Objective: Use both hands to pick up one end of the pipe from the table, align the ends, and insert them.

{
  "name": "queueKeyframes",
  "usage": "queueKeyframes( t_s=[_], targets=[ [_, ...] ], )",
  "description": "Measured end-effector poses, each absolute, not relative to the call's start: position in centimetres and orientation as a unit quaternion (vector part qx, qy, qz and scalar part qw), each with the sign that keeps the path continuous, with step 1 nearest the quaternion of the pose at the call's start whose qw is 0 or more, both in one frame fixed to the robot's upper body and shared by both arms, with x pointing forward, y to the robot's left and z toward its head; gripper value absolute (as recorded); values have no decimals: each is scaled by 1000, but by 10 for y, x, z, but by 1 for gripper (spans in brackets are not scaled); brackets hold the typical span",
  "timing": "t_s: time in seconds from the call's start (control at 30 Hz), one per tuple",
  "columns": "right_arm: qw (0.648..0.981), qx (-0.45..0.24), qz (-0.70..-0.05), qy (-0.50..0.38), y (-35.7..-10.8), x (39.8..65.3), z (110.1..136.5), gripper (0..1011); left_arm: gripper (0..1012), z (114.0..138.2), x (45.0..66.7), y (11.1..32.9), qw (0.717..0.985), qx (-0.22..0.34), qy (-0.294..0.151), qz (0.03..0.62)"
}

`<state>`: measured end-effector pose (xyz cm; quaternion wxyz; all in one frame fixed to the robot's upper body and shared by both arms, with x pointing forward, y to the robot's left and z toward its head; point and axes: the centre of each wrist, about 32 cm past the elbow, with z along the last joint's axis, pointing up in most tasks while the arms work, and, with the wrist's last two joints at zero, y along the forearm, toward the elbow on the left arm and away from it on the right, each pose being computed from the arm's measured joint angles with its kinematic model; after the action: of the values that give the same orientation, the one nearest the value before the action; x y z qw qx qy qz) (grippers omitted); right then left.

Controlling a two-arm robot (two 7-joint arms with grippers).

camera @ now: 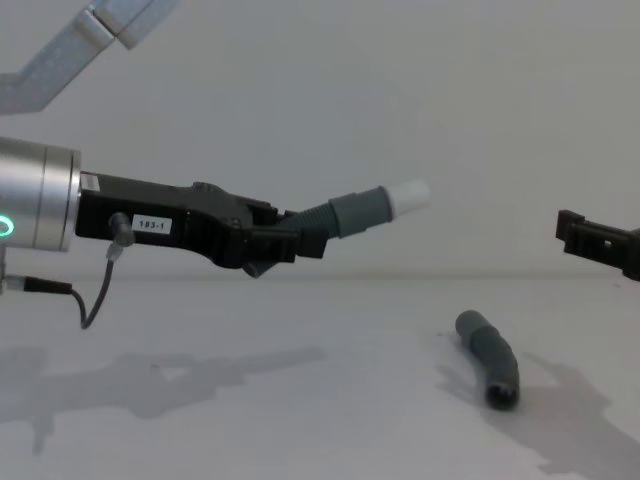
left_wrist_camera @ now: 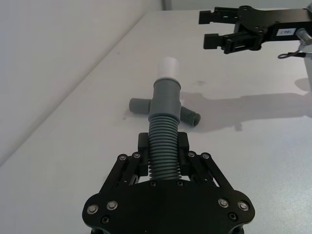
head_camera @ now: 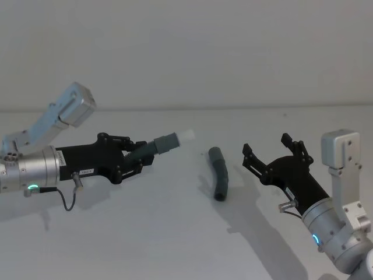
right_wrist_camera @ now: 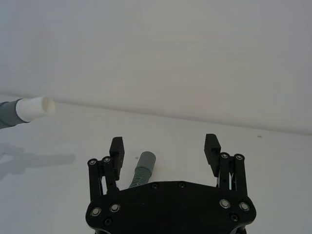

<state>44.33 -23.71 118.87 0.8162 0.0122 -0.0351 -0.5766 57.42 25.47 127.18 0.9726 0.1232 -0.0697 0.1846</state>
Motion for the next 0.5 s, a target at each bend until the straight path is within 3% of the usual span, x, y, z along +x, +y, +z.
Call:
queueKeyframes(
  t_s=[0.5],
  targets=[
    [816, 12, -577, -35, -237, 443, 1189, 1000, 306, 1272, 582, 258, 976, 118, -93, 157]
  ],
)
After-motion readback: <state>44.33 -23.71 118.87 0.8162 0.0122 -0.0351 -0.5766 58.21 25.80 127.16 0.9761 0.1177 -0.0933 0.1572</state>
